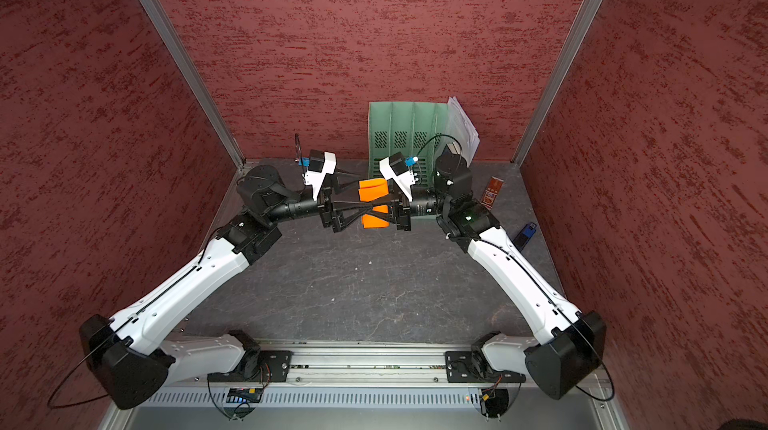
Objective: Fold the square paper along the opposite sides
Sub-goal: Fold the paper.
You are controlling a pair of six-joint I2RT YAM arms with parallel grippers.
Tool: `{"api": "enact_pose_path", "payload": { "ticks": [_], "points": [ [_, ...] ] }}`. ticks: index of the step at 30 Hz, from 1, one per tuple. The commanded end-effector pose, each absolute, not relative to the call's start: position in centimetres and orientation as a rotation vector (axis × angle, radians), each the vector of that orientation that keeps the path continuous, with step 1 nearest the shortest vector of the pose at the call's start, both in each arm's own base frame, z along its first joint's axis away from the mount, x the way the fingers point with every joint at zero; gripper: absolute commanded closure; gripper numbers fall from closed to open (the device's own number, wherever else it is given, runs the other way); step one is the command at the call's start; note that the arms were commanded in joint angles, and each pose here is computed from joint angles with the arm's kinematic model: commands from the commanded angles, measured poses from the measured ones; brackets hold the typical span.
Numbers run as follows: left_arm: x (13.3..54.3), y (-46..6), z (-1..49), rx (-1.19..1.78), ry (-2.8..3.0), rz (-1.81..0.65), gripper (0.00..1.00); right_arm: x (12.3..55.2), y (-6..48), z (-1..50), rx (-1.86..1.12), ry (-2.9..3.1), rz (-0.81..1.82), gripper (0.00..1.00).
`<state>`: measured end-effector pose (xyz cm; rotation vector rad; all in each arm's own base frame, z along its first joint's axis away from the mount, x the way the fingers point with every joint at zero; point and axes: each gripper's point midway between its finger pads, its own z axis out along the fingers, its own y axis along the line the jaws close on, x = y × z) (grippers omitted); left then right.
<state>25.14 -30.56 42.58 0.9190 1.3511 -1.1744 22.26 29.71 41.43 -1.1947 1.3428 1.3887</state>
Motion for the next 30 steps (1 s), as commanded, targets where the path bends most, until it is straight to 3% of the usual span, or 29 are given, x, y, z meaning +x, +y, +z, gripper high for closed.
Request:
{"api": "enact_pose_path", "payload": {
  "ticks": [1, 6, 17, 30],
  "points": [
    [24.6, -30.3, 44.6, 0.918, 1.275, -1.156, 0.26, 21.9, 30.0, 42.1, -1.211, 1.307, 1.391, 0.89],
    [24.6, -30.4, 44.8, 0.921, 1.272, -1.157, 0.49, 22.0, 30.1, 42.0, -1.212, 1.309, 1.391, 0.89],
    [24.4, -30.5, 45.1, 0.927, 1.259, -1.151, 0.74, 22.0, 30.1, 41.9, -1.213, 1.308, 1.392, 0.89],
    [24.4, -30.4, 45.6, 0.920, 1.238, -1.142, 0.87, 22.1, 30.1, 41.8, -1.214, 1.310, 1.399, 0.89]
  ]
}}
